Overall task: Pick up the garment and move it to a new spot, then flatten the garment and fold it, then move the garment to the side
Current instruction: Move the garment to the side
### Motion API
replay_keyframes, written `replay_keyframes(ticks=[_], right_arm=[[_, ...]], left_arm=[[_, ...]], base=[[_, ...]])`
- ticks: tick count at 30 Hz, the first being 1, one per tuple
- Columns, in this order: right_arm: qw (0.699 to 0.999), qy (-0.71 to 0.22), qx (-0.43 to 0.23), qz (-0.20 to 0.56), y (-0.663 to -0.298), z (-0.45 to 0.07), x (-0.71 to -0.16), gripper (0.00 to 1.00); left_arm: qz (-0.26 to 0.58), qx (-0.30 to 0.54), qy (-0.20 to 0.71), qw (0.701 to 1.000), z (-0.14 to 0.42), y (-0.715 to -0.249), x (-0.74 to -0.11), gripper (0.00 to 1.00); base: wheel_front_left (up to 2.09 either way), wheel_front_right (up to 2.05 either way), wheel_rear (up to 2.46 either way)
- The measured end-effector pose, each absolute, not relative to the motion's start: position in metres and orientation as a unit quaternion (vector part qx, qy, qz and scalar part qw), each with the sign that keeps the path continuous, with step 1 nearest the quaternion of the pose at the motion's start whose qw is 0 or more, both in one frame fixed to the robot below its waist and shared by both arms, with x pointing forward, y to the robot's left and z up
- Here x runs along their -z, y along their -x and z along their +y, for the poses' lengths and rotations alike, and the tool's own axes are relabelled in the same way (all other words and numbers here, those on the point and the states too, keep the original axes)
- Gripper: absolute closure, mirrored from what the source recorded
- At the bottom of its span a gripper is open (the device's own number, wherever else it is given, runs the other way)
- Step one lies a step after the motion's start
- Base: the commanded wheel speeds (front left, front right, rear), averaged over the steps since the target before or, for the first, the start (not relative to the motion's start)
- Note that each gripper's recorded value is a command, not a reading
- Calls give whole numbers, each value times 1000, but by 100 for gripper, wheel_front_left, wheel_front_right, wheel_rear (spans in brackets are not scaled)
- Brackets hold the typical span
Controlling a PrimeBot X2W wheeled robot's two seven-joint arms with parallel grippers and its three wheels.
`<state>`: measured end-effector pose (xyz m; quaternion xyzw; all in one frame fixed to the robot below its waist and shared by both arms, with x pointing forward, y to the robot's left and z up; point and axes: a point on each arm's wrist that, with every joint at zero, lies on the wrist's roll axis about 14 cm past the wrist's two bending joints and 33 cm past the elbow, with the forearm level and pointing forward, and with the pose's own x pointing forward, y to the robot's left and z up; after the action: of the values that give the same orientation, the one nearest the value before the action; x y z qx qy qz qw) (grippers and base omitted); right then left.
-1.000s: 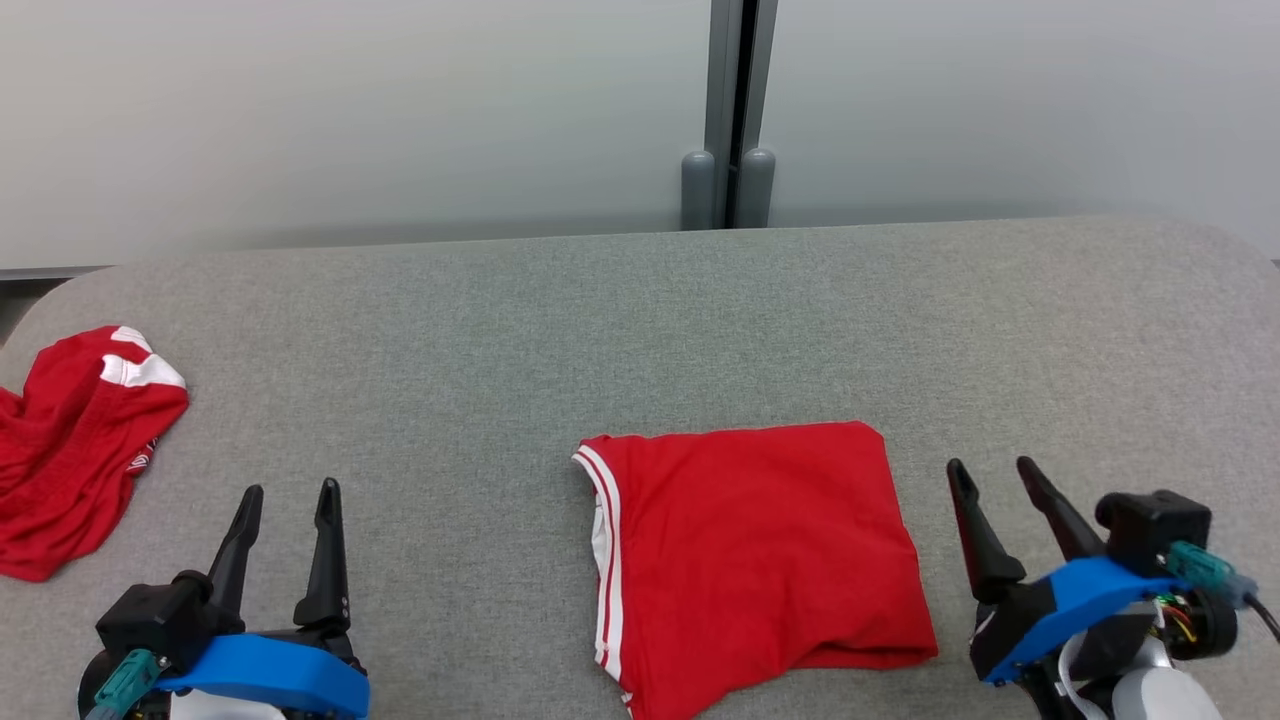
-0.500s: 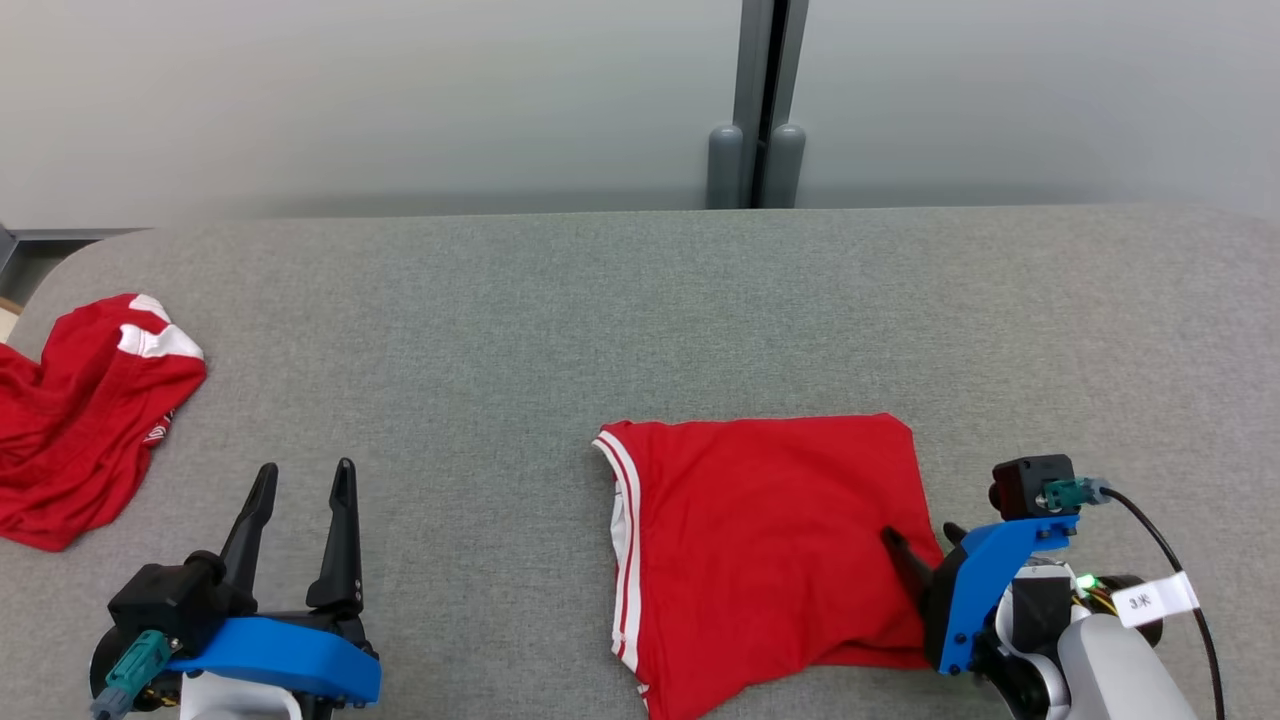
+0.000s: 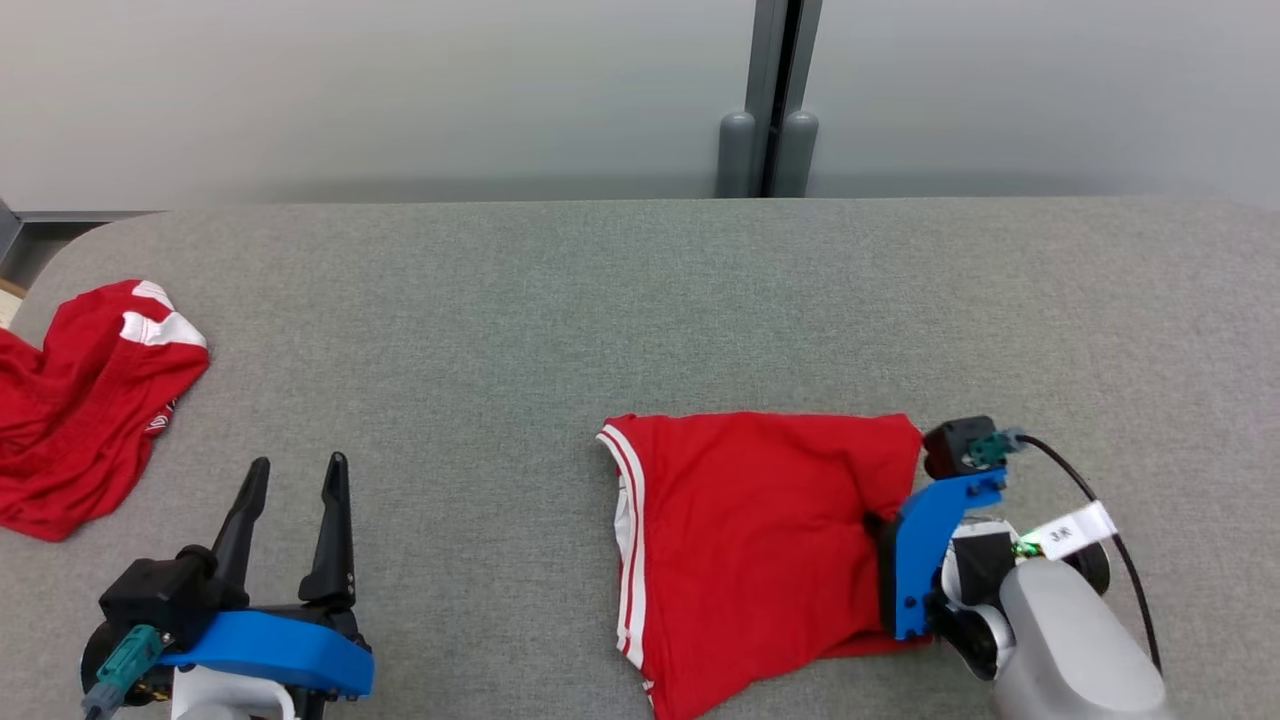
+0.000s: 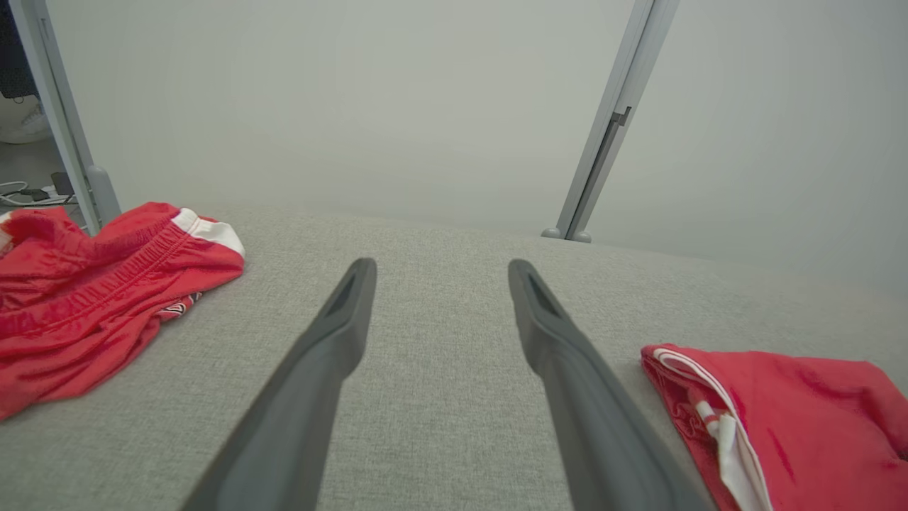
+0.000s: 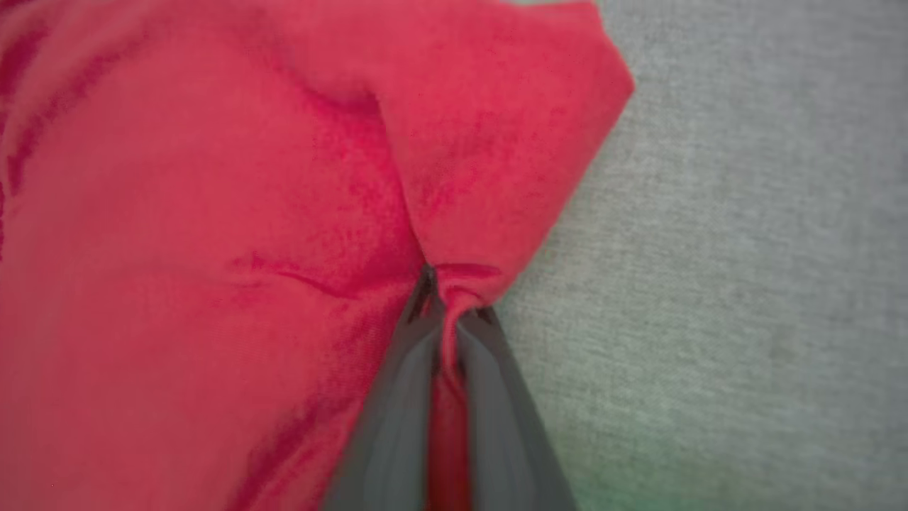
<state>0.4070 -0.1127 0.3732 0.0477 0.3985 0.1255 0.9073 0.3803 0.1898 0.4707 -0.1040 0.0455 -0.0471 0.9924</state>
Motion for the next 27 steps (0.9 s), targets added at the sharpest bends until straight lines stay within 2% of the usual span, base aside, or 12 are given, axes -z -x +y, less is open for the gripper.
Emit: replay_keyframes(ticks=[3,7,13,21,27], right_arm=[[912,16,-133,388,-419,-114,-383,100],[926,104,-126,340,-455,-127,-421,100],[929,195,-56,309,-492,-202,-462,100],[909,254,54,325,-492,-322,-479,100],[900,287,105,310,-497,-377,-489,100]], left_arm=[[42,48,104,993,190,-386,-472,0],[35,55,106,992,185,-398,-475,0],[25,83,104,991,167,-424,-477,0],[31,133,97,986,138,-463,-461,0],[44,171,88,980,117,-492,-443,0]], base=[[0,0,0],[0,0,0],[0,0,0],[0,0,0],[0,0,0]])
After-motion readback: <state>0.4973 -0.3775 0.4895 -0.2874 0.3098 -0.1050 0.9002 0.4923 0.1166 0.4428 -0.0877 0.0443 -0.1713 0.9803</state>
